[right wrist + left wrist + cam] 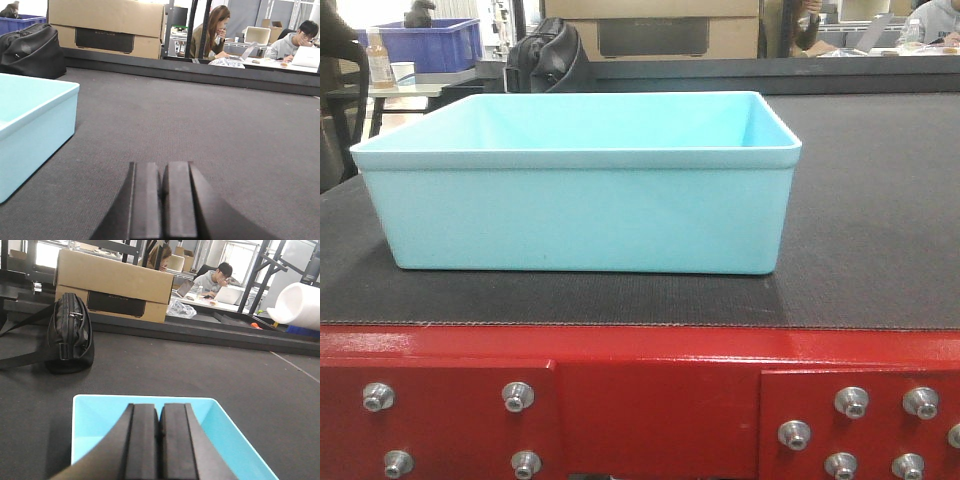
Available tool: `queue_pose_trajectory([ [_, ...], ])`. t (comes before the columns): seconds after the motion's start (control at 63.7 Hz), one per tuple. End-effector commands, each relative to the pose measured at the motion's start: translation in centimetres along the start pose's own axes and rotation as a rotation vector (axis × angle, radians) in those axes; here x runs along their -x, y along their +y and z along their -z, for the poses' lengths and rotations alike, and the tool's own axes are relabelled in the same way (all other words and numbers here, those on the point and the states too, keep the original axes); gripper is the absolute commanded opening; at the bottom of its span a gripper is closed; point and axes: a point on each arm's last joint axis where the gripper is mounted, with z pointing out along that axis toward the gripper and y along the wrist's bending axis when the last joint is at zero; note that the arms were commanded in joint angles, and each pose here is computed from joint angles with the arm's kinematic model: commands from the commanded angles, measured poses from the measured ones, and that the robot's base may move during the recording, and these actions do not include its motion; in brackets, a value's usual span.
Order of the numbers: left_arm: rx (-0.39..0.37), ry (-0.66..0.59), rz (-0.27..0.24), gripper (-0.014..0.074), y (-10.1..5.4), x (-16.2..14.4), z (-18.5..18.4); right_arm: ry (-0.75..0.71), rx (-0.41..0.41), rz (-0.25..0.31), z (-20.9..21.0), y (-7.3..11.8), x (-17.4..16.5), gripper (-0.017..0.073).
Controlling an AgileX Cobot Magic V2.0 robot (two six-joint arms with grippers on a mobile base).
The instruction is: Fetch blue bin and place on conveyor start
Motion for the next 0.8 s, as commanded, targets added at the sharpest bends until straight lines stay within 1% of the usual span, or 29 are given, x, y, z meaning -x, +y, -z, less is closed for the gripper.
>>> queue_pose_trajectory([
  [0.0, -0.003, -0.02, -0.002, -0.0111, 0.0, 0.1, 0.1, -0.032, -0.012, 0.002, 0.1, -0.1, 0.3, -0.0165],
  [0.565, -0.003, -0.02, -0.004, -0.0111, 0.0, 0.1, 0.1, -0.034, -0.012, 0.002, 0.1, -0.1, 0.3, -0.0165],
  [0.612, 0.004, -0.033, -0.033, -0.0111, 0.0, 0.2, 0.1, -0.034, -0.012, 0.002, 0.1, -0.1, 0.3, -0.0165],
  [0.675, 0.032, -0.073, -0.102, -0.0111, 0.4, 0.5, 0.1, -0.034, -0.012, 0.002, 0.1, -0.1, 0.3, -0.0165],
  [0.691, 0.04, -0.081, -0.129, -0.0111, 0.5, 0.4, 0.2, -0.034, -0.012, 0.002, 0.1, -0.1, 0.3, -0.0165],
  [0.722, 0.062, -0.11, -0.156, -0.0111, 0.8, 0.4, 0.3, -0.034, -0.012, 0.002, 0.1, -0.1, 0.3, -0.0165],
  [0.785, 0.112, -0.171, -0.166, -0.0111, 1.6, -0.2, 0.8, -0.034, -0.012, 0.002, 0.1, -0.1, 0.3, -0.0165],
])
